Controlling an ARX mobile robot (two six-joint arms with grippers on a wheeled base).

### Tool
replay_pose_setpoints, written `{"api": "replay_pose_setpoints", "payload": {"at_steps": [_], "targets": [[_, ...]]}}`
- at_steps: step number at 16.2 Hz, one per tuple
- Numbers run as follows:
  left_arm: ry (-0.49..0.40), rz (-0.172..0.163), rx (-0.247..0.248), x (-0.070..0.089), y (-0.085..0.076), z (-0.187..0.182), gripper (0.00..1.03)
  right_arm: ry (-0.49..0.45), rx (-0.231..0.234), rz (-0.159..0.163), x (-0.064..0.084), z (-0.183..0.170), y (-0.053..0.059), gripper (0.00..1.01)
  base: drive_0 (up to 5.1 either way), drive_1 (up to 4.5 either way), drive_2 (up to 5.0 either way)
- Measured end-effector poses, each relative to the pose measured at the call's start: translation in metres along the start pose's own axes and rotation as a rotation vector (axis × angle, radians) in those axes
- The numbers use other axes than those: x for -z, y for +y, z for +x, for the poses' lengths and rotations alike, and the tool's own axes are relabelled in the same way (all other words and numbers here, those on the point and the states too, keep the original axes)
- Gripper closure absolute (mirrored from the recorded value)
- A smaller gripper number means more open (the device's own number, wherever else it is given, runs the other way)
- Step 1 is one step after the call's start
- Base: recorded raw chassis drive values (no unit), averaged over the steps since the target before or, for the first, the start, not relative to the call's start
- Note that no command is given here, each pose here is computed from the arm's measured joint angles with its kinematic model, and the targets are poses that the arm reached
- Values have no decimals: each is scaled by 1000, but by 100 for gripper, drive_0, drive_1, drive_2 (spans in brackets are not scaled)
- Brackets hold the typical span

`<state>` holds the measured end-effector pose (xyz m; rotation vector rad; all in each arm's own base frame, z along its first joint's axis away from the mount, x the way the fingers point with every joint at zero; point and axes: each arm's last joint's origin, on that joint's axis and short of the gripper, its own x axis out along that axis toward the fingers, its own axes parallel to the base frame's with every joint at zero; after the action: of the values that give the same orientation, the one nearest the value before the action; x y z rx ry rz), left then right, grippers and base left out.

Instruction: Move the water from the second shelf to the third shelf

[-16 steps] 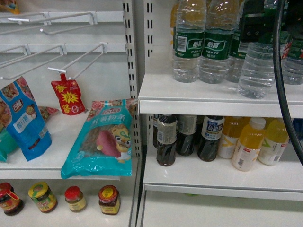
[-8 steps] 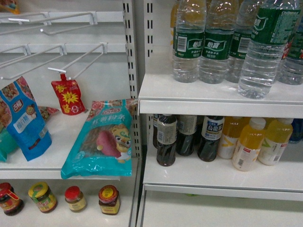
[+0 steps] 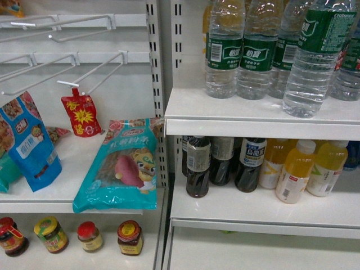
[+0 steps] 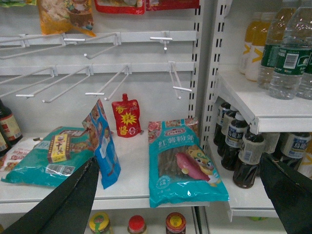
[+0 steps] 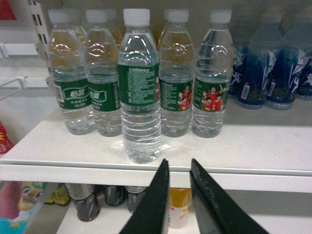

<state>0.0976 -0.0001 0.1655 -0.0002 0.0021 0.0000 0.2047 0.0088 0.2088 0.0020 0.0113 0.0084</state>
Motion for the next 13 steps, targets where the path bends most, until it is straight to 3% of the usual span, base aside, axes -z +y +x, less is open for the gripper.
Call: {"api": "replay_pose_setpoints", "payload": {"at_steps": [1, 2, 5, 13], "targets": [[0, 0, 0, 0, 0, 0, 5, -13, 3, 0, 1, -6, -7, 98, 0, 0, 0], [0, 0, 0, 0, 0, 0, 5, -18, 23, 1, 4, -12, -10, 99, 0, 0, 0], [0, 0, 0, 0, 0, 0, 5, 3, 10, 1, 18, -30, -9, 99, 0, 0, 0], [0, 0, 0, 0, 0, 0, 5, -4, 10, 1, 33, -62, -8, 99, 0, 0, 0]]}}
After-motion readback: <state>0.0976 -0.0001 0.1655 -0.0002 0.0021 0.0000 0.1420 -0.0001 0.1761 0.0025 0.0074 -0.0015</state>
